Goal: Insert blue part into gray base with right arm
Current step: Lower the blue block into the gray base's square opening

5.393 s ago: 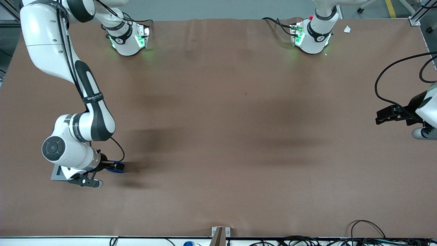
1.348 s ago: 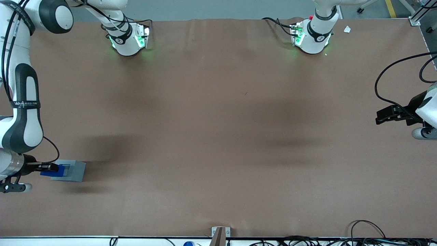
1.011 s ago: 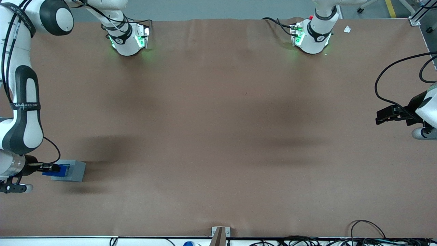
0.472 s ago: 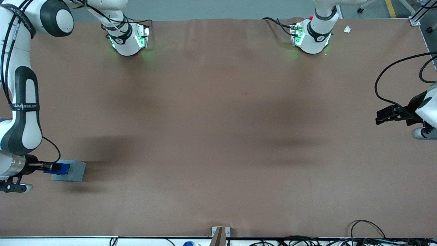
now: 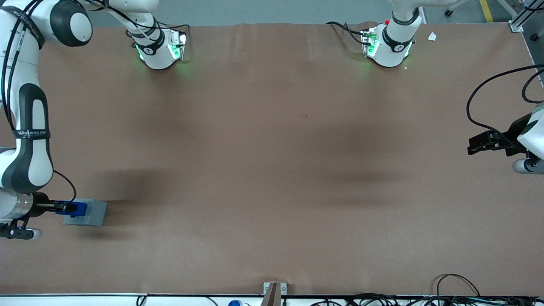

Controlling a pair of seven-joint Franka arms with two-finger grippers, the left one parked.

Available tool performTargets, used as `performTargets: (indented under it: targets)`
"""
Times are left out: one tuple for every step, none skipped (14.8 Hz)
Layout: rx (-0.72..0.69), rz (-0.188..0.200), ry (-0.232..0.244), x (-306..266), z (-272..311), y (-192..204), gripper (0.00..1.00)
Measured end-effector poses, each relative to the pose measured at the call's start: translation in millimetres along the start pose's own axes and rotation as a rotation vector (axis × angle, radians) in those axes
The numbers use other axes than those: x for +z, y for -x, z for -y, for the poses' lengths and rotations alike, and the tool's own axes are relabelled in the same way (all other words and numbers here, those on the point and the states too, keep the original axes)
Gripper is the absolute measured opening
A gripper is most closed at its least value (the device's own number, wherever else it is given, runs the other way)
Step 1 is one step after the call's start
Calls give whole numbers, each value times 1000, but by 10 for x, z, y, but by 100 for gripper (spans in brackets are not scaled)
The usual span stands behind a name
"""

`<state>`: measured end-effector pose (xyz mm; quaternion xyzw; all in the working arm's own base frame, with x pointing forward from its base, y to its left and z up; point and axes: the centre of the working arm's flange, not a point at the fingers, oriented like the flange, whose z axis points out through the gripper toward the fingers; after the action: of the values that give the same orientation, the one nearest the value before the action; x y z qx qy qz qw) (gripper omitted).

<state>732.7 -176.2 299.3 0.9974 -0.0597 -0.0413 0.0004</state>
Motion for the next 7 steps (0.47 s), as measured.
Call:
performTargets:
  targets:
    - [0,-1,0,0,1,-3,51]
    - [0,-2,-1,1,5,-8,51]
    - [-1,-2,-2,1,13,-12,51]
    - [-3,-3,-4,5,25,-17,51]
    - [-4,-3,-5,13,35,-25,51]
    - [-6,-5,-5,18,43,-36,51]
    - [-6,-7,-5,20,44,-45,51]
